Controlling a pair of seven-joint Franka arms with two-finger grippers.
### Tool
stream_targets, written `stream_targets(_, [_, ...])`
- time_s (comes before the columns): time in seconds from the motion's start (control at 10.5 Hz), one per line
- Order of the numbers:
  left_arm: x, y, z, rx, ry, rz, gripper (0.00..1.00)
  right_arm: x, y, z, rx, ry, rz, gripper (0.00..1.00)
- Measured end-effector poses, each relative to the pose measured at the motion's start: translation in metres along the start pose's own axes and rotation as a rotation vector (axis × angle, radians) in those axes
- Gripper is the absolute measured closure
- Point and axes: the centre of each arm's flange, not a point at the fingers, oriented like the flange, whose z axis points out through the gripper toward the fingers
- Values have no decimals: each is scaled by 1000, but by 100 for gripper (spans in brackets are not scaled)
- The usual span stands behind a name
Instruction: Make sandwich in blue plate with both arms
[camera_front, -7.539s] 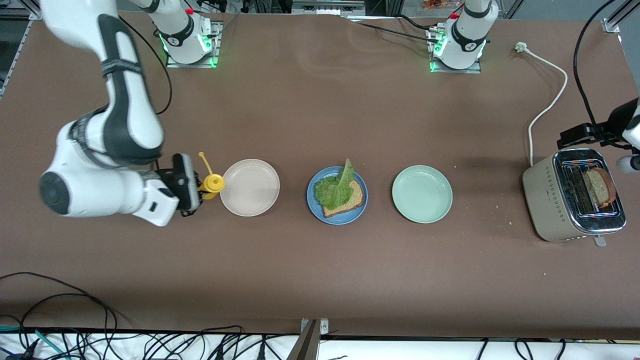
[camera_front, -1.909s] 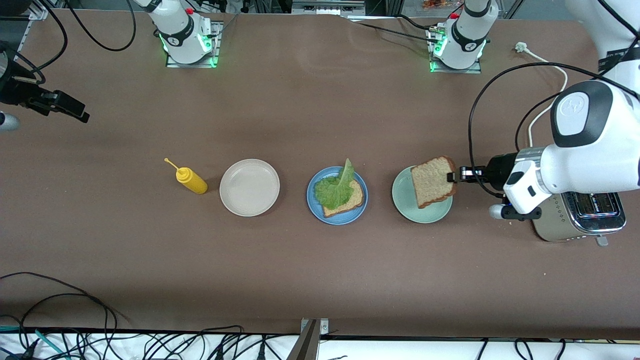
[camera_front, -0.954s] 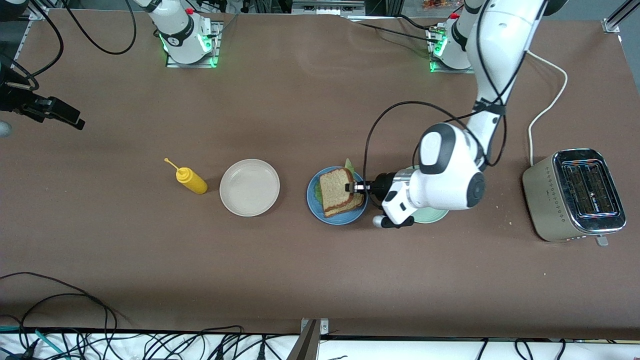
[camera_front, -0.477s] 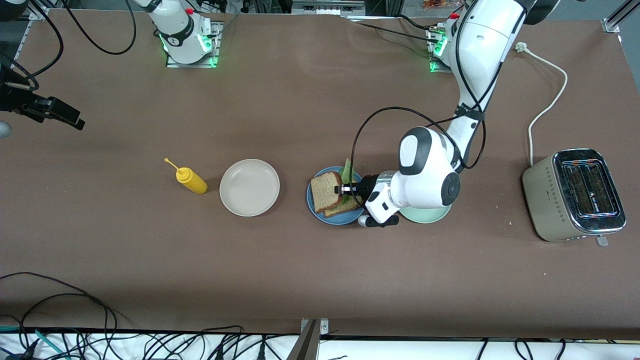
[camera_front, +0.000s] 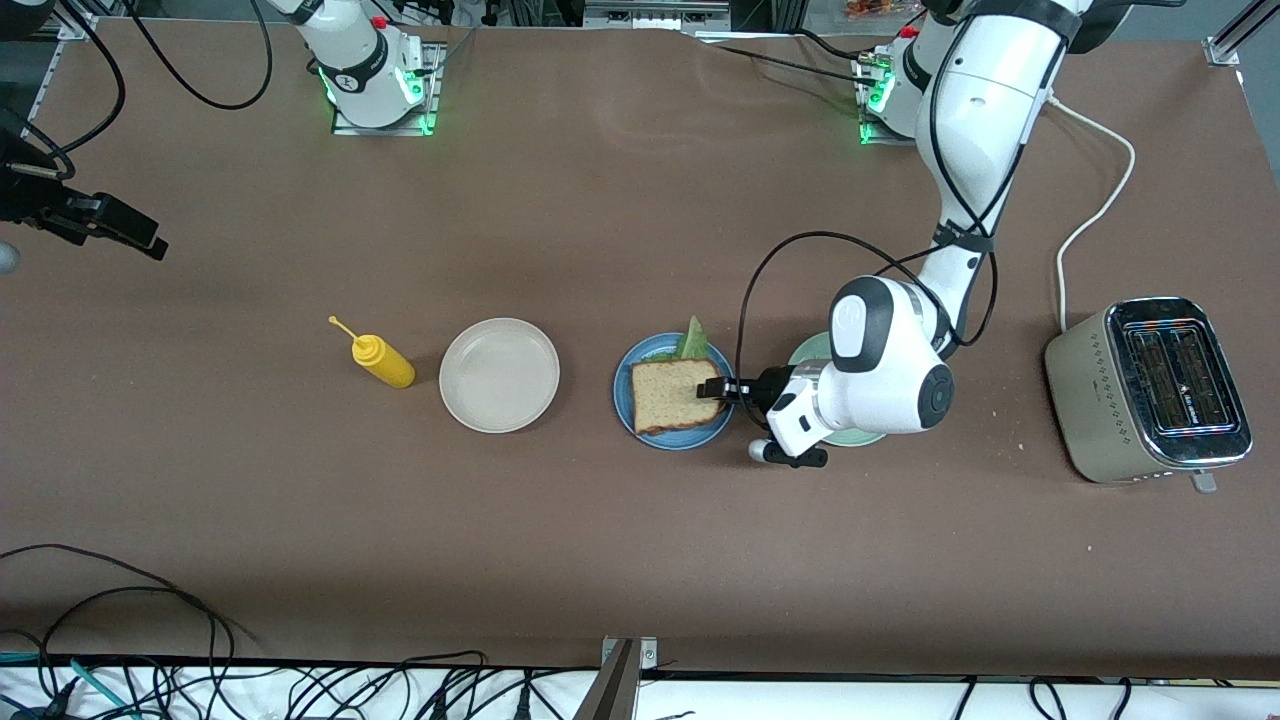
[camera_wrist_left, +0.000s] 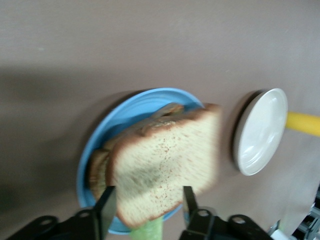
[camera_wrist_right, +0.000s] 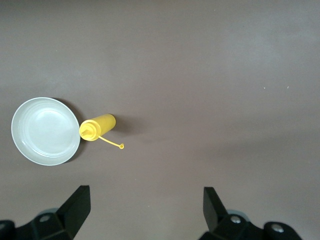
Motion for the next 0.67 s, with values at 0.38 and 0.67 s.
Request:
stream_targets(0.38, [-3, -43, -11, 19, -61, 74, 0, 0, 0, 0, 0, 0, 0, 0])
stream_targets(0.67, [0, -85, -81, 42, -85, 56, 0, 0, 0, 0, 0, 0, 0, 0])
